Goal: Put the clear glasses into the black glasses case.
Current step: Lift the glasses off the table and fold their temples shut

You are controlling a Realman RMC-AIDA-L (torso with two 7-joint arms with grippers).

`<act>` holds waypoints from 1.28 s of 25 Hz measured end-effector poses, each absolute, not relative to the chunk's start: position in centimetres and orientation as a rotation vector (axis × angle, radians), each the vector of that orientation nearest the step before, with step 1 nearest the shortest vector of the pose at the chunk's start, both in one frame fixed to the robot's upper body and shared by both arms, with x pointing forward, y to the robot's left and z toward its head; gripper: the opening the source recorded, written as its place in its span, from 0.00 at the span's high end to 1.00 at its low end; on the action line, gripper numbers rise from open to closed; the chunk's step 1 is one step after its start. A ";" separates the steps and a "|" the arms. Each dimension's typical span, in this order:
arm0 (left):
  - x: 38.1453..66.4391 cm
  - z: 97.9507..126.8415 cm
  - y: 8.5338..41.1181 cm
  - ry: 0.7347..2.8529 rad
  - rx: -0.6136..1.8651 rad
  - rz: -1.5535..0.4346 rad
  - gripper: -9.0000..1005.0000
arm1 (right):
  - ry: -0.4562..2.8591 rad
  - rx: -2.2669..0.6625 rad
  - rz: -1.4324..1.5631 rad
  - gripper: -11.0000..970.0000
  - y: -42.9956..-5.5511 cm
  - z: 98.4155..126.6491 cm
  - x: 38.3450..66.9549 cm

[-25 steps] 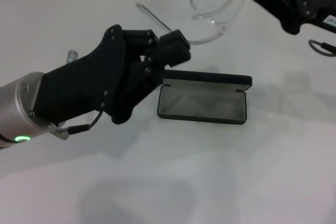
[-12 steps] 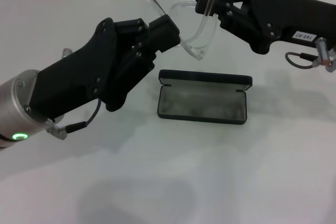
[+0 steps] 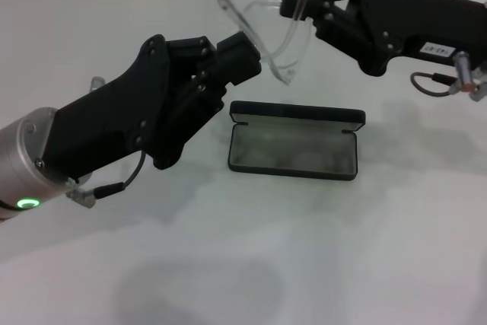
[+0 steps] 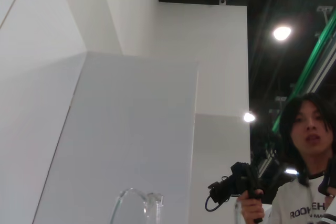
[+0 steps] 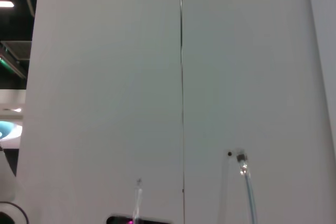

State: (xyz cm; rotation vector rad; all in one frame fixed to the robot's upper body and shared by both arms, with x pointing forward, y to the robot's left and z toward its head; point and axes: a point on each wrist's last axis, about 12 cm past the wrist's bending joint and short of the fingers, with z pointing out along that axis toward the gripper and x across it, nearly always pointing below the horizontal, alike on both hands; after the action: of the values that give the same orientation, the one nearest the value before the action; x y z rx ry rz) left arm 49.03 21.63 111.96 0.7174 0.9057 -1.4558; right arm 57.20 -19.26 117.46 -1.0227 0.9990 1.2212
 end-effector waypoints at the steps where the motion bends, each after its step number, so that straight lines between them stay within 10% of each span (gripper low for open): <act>1: 49.1 112.0 21.6 0.909 0.717 -1.452 0.93 | 1.000 -1.028 1.222 0.90 -19.2 117.4 57.2; 32: 50.9 111.6 21.1 1.020 0.651 -1.392 0.93 | 1.058 -1.192 1.185 0.90 -17.5 116.9 57.7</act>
State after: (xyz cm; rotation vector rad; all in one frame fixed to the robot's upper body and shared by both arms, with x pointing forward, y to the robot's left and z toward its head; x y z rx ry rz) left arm 50.85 21.13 111.57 0.6508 1.0198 -1.3916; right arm 57.75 -17.45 116.94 -1.1919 1.0579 1.1851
